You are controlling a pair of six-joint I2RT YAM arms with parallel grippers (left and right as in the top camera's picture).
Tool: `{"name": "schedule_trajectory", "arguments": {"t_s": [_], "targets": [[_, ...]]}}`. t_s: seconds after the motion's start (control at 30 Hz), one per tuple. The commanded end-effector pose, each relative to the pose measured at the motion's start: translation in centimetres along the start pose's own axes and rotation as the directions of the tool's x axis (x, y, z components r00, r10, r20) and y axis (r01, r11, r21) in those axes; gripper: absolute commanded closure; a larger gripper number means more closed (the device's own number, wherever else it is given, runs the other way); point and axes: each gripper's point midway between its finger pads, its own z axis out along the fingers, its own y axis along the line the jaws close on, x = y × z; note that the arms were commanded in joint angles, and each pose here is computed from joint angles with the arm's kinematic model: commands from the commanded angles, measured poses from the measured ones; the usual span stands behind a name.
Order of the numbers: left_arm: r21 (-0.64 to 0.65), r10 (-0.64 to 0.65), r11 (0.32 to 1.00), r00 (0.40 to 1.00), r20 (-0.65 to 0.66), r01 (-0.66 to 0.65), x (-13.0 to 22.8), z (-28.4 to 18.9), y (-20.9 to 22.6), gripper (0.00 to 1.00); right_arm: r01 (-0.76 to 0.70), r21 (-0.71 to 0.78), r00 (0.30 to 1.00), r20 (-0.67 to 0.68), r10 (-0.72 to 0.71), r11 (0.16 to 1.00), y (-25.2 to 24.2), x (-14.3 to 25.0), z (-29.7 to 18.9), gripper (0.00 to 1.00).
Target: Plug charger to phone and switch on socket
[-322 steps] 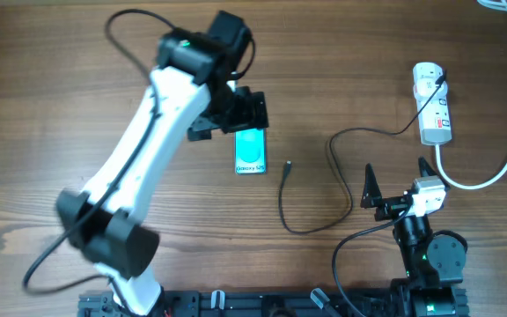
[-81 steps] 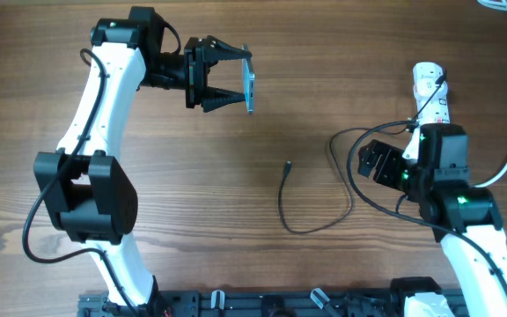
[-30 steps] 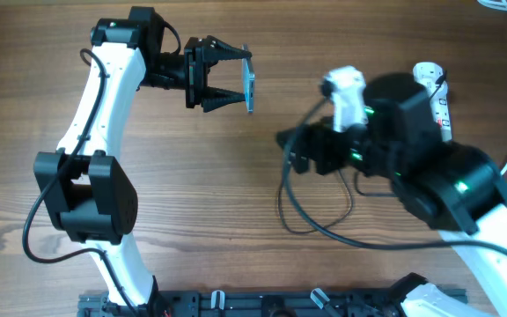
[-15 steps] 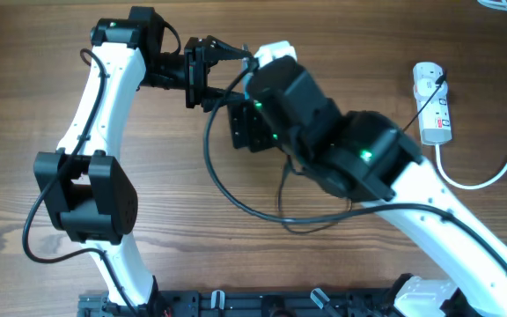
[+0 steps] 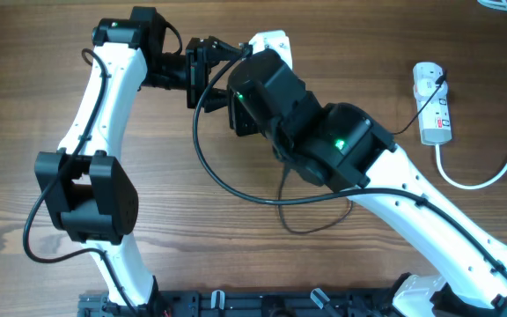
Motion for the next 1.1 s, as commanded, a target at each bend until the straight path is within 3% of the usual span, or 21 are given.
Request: {"name": "schedule_trajectory", "arguments": {"t_s": [0.0, 0.73, 0.87, 1.07], "targets": [[0.025, 0.062, 0.998, 0.998, -0.019, -0.061, 2.2, 0.0, -1.7, 0.37, -0.007, 0.014, 1.0, 0.031, 0.006, 1.0, 0.1, -0.8, 0.2, 0.5], [0.024, 0.035, 0.999, 0.999, -0.021, -0.035, 2.4, 0.1, -1.6, 0.37, -0.001, 0.033, 1.0, 0.022, 0.0, 0.999, 0.4, -0.5, 1.8, 0.5], [0.024, 0.037, 0.999, 0.999, -0.021, -0.037, 2.4, 0.1, -1.6, 0.37, 0.0, 0.046, 0.999, 0.036, -0.001, 0.999, 0.1, -0.7, 1.8, 0.57], [0.021, 0.055, 0.998, 0.998, -0.018, -0.054, 2.3, 0.1, -1.5, 0.36, -0.003, 0.043, 0.999, 0.042, 0.001, 0.999, 0.2, -0.9, 1.8, 0.58]]}}
